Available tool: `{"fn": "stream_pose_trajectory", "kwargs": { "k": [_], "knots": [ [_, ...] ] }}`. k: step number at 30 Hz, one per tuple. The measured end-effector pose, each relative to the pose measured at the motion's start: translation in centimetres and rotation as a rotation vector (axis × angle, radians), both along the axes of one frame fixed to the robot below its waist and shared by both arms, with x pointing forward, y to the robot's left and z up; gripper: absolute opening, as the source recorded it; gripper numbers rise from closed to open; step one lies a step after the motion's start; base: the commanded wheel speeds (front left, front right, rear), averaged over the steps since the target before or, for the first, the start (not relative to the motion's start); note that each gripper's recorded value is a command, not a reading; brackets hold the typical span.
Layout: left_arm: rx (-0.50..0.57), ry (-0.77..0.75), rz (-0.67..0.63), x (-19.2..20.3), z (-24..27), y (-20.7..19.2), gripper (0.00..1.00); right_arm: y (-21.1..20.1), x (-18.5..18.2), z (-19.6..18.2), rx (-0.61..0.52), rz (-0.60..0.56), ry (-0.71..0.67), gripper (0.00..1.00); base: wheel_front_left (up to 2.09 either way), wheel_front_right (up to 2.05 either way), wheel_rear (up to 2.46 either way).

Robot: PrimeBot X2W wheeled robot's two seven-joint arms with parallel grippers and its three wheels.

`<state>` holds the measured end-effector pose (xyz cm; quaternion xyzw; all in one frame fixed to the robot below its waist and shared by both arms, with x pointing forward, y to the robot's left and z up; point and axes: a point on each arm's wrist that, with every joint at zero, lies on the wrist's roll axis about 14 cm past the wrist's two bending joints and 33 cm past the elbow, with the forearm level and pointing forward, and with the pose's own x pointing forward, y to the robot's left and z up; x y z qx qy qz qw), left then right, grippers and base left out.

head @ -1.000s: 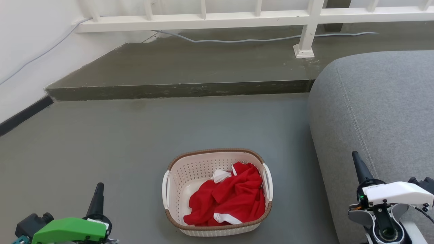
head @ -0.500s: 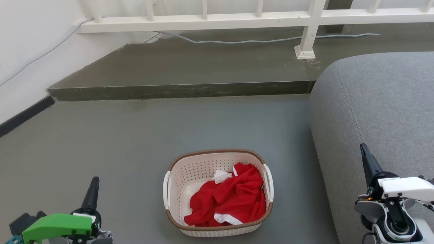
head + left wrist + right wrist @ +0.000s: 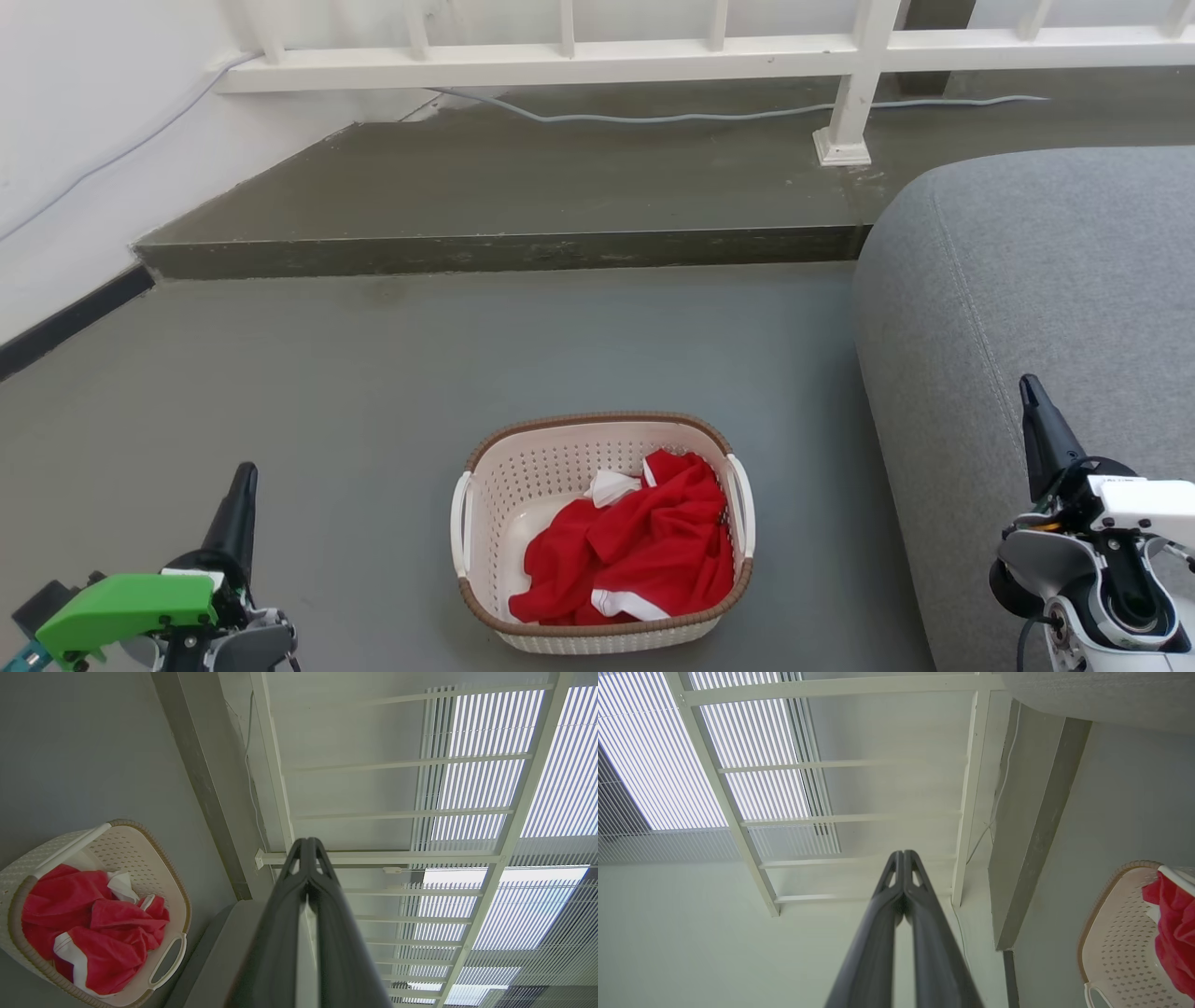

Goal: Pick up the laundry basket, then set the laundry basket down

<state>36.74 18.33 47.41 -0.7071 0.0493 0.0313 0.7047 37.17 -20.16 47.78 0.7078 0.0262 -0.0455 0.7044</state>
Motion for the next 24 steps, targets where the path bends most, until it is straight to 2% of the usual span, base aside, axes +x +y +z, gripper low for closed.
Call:
{"fn": "stream_pose_trajectory", "kwargs": {
  "k": [24],
  "knots": [
    [-0.007, -0.003, -0.001, 0.22, -0.05, 0.08, 0.00, -0.10, 0.04, -0.18, 0.008, 0.000, 0.002, 0.00, 0.00, 0.00, 0.00]
  ]
}}
